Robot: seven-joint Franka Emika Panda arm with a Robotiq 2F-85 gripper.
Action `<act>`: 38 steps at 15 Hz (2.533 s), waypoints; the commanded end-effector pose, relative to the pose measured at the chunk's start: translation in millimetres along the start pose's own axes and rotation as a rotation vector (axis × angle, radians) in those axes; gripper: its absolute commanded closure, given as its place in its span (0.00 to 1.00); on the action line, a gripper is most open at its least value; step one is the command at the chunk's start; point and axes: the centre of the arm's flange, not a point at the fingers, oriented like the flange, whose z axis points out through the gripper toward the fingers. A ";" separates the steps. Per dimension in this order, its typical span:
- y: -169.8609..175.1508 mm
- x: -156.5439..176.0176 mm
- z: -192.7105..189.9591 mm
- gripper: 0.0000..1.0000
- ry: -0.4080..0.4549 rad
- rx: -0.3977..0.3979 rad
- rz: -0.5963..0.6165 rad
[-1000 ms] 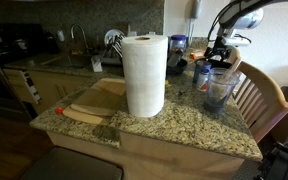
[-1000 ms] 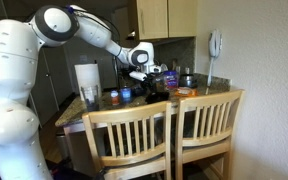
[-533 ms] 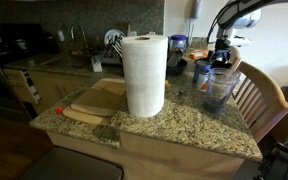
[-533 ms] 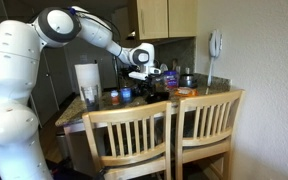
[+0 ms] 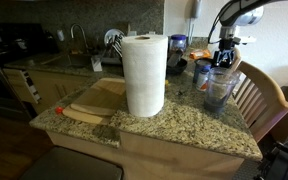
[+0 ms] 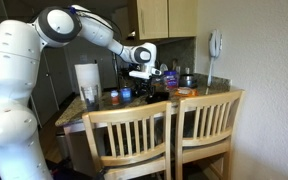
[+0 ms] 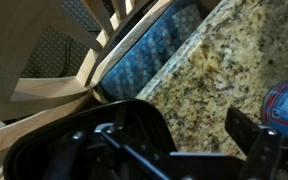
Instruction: Put the black dish on the blue can
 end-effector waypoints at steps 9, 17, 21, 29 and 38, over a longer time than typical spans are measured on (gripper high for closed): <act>-10.1 40.1 0.6 0.00 0.296 0.143 0.160; -6.8 46.3 30.5 0.00 0.142 -0.066 0.191; -7.7 48.4 29.8 0.25 0.140 -0.077 0.196; -12.5 60.0 22.2 0.77 0.149 -0.078 0.228; -25.0 70.7 16.7 1.00 0.213 -0.110 0.364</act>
